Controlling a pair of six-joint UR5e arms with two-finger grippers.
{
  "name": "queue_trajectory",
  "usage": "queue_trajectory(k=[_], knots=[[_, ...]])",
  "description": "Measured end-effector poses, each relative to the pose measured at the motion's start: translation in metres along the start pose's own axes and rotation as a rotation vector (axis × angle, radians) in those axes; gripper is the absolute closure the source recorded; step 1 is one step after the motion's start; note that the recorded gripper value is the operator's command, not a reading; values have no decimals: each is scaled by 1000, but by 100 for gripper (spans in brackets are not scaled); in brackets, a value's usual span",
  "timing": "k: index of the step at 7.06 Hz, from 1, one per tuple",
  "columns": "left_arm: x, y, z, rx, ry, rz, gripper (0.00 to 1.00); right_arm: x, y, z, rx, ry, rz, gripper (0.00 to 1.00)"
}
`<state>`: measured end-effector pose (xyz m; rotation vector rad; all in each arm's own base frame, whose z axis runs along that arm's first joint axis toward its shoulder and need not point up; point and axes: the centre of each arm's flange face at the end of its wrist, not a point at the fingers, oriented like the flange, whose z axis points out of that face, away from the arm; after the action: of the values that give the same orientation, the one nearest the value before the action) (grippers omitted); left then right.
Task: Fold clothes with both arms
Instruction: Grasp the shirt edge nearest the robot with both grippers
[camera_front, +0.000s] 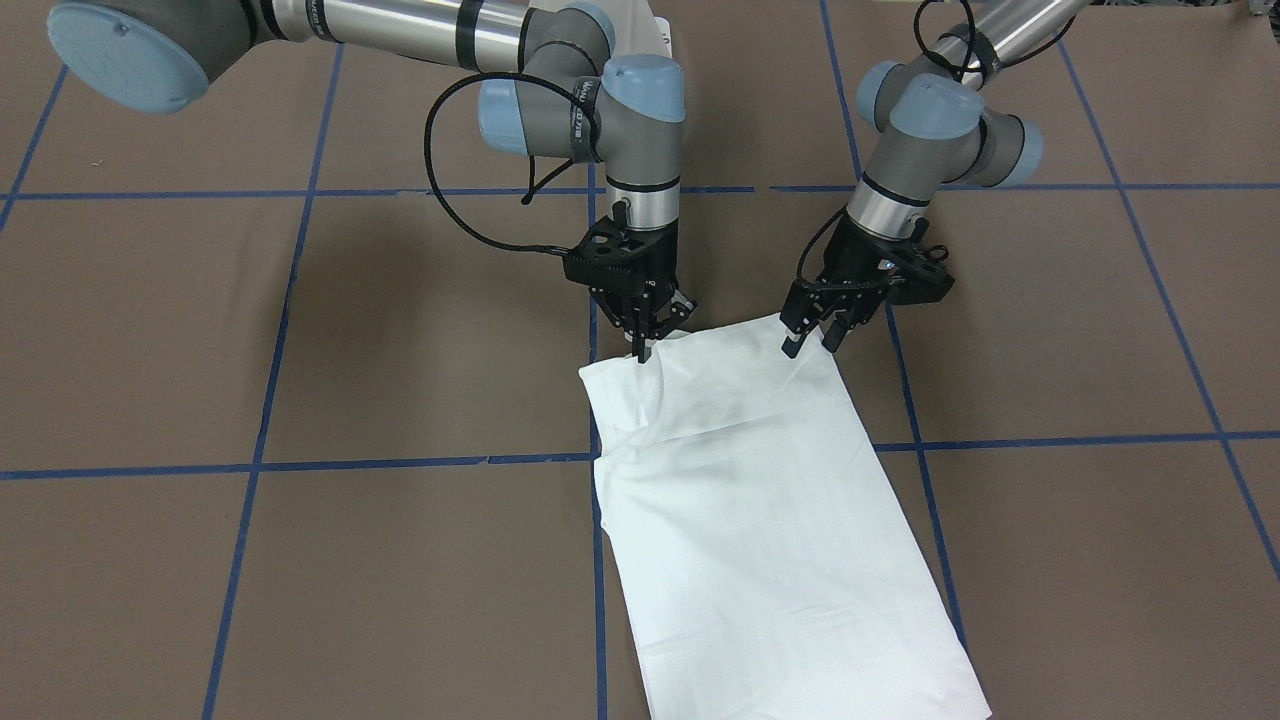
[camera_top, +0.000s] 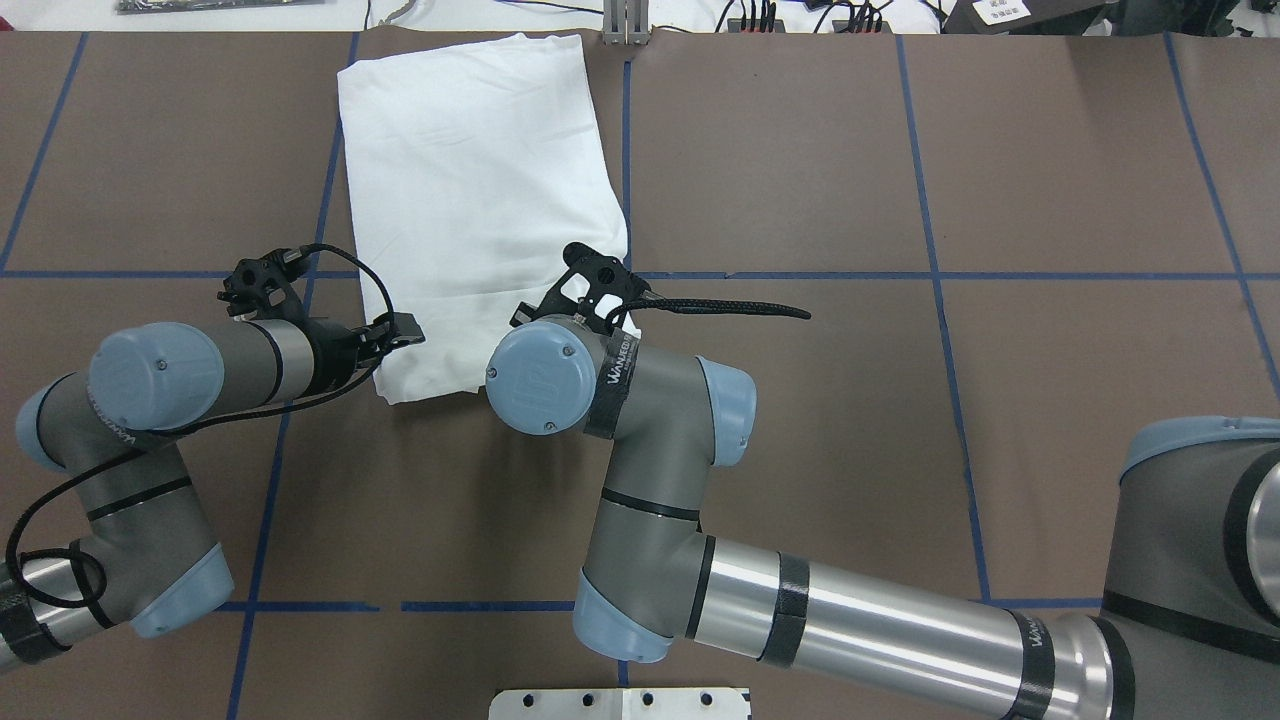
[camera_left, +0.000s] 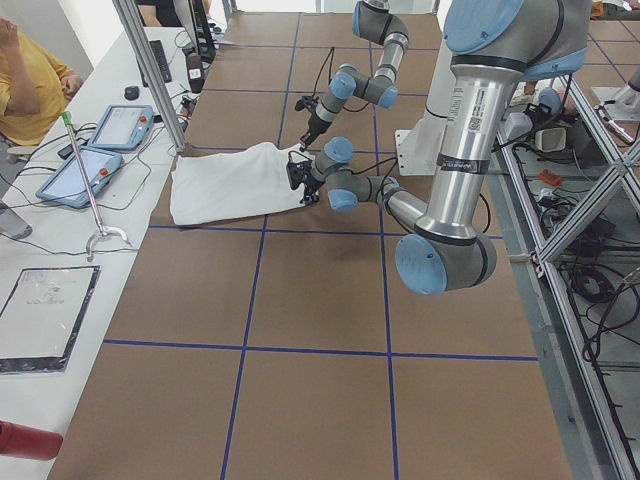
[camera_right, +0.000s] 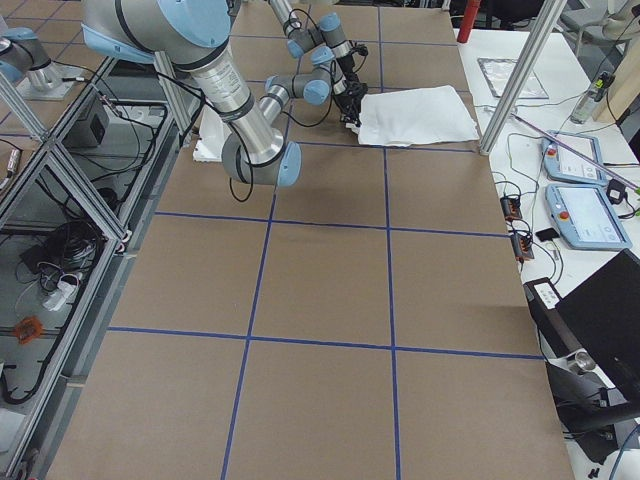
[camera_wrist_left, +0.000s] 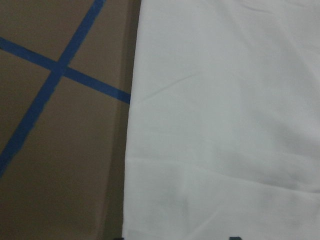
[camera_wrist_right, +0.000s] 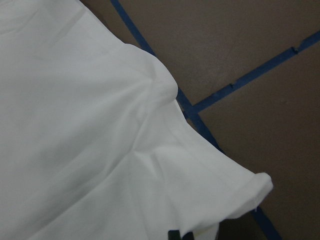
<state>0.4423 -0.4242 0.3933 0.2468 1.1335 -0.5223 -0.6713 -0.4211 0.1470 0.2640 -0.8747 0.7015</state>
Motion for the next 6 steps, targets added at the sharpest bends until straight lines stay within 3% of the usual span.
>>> queue_trajectory(k=[6], knots=[[-9, 7, 1, -10, -62, 12, 32, 3, -1, 1, 0, 1, -1, 100]])
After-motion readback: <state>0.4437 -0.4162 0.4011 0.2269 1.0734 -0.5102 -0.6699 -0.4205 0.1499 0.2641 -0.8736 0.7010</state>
